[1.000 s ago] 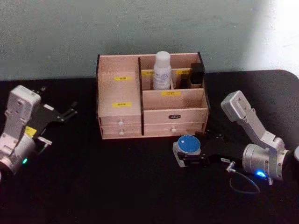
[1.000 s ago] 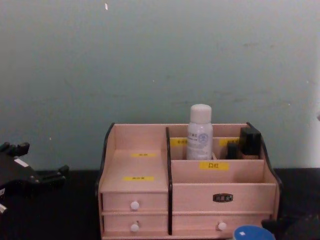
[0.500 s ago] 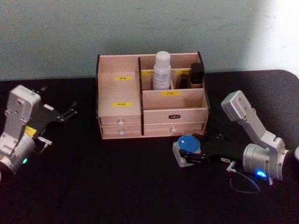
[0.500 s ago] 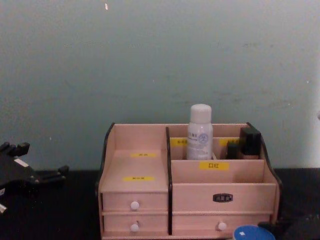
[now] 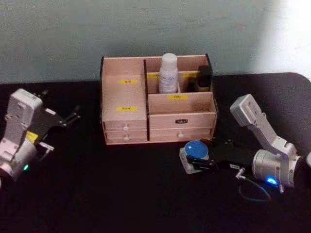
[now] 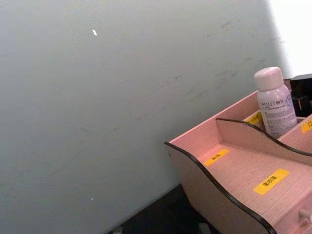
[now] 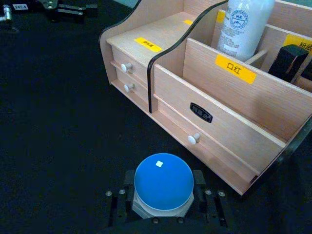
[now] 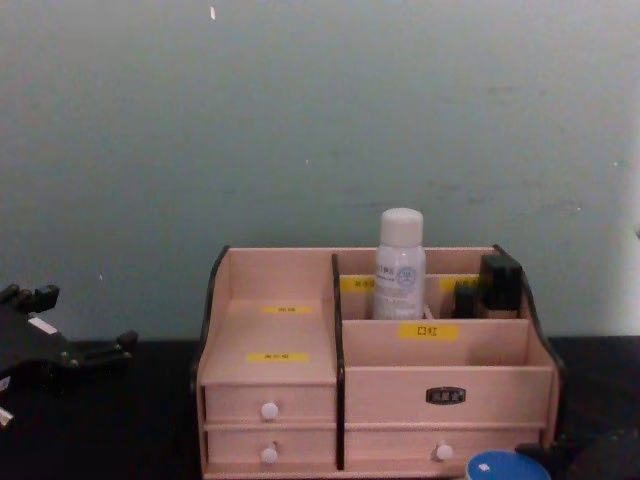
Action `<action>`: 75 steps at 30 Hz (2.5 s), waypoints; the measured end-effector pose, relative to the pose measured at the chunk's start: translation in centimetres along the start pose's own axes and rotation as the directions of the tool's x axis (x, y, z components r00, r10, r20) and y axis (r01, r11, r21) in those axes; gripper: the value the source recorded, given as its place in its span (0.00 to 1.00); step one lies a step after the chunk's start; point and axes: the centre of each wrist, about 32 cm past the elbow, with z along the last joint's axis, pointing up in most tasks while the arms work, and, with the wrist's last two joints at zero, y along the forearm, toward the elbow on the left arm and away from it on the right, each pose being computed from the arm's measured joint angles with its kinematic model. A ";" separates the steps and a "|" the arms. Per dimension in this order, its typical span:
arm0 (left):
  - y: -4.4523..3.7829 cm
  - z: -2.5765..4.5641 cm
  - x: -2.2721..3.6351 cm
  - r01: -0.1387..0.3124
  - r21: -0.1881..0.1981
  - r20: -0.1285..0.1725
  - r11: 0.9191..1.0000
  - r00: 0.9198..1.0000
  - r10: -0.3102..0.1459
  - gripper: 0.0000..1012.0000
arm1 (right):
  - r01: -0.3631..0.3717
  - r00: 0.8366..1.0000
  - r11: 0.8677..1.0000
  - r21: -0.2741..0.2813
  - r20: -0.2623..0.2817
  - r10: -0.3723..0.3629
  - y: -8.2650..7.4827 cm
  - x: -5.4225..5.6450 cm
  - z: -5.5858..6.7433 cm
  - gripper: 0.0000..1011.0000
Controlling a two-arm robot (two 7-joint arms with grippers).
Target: Pick up the facial cleanser and watermelon frost from the table and place them into the tiered storage box.
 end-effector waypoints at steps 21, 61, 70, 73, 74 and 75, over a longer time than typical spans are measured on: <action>0.00 0.00 0.00 0.000 0.000 0.000 1.000 1.000 0.000 0.99 | -0.011 0.999 0.993 0.117 0.032 0.007 -1.0 0.2 3.7 0.71; 0.00 0.00 0.00 0.000 0.000 0.000 1.000 1.000 0.000 0.99 | -0.018 0.998 0.973 0.231 0.069 0.002 9.4 0.5 14.2 0.71; 0.00 0.00 0.00 0.000 0.000 0.000 1.000 1.000 0.000 0.99 | -0.013 0.999 0.977 0.212 0.054 0.002 11.6 0.3 14.7 0.71; 0.00 0.00 0.00 0.000 0.000 0.000 1.000 1.000 0.000 0.99 | -0.006 0.999 0.981 0.193 0.045 -0.003 12.5 0.2 14.5 0.71; 0.00 0.00 0.00 0.000 0.000 0.000 1.000 1.000 0.000 0.99 | -0.006 0.999 0.982 0.190 0.044 -0.003 12.6 0.2 14.4 0.71; 0.00 0.00 0.00 0.000 0.000 0.000 1.000 1.000 0.000 0.99 | -0.005 0.999 0.982 0.187 0.042 -0.003 12.8 0.2 14.4 0.71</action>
